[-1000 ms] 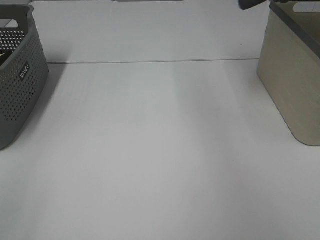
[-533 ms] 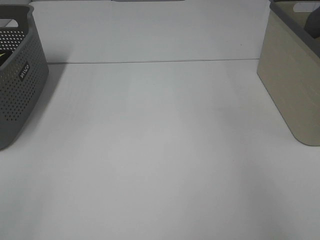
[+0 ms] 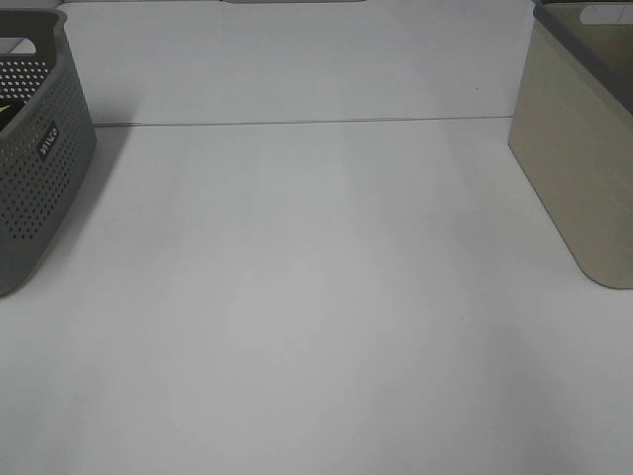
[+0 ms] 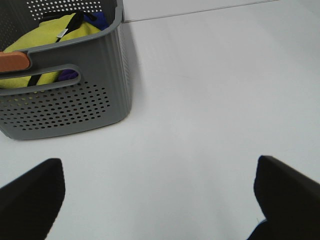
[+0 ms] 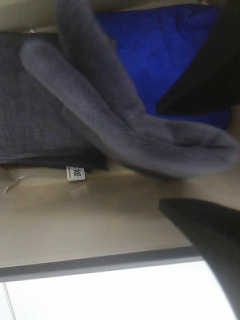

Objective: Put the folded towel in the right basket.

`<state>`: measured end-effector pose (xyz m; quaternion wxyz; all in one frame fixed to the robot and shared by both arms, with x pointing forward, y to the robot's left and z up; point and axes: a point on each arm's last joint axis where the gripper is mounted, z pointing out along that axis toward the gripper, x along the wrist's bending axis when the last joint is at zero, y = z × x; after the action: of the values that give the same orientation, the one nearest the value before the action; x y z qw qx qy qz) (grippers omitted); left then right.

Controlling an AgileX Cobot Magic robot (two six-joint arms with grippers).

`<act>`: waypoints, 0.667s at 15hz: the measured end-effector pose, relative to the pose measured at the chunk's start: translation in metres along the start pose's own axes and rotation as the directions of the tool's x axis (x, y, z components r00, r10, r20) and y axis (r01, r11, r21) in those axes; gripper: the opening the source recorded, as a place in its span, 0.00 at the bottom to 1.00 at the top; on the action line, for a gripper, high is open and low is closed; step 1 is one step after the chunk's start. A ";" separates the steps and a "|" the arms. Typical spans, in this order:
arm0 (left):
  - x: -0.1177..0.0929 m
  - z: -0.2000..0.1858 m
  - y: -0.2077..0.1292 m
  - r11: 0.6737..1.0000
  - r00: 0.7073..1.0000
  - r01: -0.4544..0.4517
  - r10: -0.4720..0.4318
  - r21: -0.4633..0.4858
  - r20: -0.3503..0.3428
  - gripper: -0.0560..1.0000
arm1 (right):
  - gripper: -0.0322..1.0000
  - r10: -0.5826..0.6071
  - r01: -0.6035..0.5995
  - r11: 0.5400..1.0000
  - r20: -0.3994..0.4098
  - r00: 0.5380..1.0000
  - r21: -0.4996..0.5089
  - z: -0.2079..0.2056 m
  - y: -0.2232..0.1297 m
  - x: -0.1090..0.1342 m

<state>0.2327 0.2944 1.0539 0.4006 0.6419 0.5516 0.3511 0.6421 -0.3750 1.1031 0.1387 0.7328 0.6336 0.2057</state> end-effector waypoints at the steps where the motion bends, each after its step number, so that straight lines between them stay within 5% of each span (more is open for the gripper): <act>1: 0.000 0.000 0.000 1.000 1.000 0.000 0.000 0.000 0.000 0.98 | 0.60 0.006 -0.006 1.000 -0.004 1.000 -0.001 0.000 0.000 0.000; 6: 0.000 0.000 0.000 1.000 1.000 0.000 0.000 0.000 0.000 0.98 | 0.67 -0.013 0.006 0.999 -0.139 0.990 -0.053 -0.023 0.000 0.030; 10: 0.000 0.000 0.000 1.000 1.000 0.000 0.000 0.000 0.000 0.98 | 0.67 -0.232 0.231 0.973 -0.202 0.952 -0.028 -0.050 -0.021 0.106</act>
<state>0.2327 0.2944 1.0539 0.4006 0.6419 0.5516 0.3511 0.6117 -0.2697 1.1504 0.0975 0.6283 0.7255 0.2633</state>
